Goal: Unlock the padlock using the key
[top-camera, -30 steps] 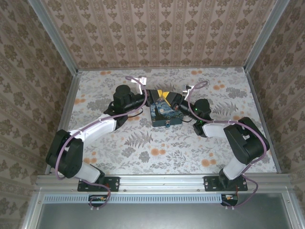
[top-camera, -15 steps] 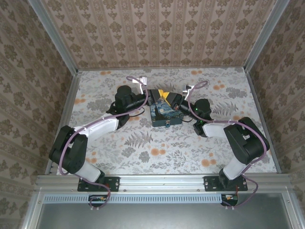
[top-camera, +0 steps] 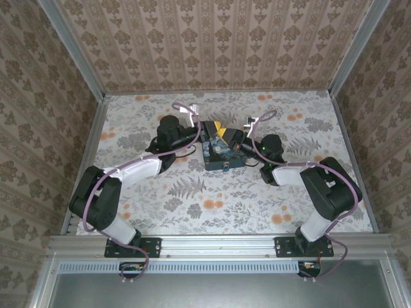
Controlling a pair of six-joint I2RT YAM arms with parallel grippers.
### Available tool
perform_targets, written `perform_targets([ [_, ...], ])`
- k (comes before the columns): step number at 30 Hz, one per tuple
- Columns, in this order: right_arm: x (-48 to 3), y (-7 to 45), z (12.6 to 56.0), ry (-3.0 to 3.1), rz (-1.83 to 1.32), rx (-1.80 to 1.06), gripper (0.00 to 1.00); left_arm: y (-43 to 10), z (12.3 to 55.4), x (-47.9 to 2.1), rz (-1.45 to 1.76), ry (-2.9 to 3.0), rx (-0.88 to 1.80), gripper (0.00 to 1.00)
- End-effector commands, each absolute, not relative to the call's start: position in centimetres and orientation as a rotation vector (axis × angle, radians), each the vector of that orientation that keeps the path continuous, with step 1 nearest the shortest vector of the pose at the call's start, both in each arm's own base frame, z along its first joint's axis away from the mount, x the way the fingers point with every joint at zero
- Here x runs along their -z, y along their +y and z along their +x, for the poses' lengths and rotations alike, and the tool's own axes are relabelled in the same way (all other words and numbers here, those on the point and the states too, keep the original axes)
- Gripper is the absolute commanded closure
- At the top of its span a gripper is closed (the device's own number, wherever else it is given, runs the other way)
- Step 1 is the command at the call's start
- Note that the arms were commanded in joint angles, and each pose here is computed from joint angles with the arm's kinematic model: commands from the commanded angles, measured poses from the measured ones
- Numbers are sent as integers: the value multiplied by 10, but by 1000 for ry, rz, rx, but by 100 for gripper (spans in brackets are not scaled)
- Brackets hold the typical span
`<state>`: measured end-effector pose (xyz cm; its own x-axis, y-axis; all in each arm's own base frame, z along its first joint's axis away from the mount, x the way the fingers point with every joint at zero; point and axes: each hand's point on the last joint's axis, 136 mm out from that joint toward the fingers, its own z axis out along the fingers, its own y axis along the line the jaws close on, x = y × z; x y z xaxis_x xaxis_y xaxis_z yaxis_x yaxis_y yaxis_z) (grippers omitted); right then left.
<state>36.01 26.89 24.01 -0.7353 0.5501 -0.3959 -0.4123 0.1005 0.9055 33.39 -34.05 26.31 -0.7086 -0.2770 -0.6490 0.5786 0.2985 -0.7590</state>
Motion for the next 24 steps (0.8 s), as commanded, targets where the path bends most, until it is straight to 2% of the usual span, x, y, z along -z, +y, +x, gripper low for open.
perform_targets([
  [1,-239,272,350,1661,71,-1731,75,-345,333,-272,288,1823,1528,100],
  [17,-249,260,357,1633,109,-1721,73,-350,326,-272,304,1828,1532,100],
  [24,-247,259,357,1640,114,-1723,80,-352,324,-272,309,1830,1532,100],
])
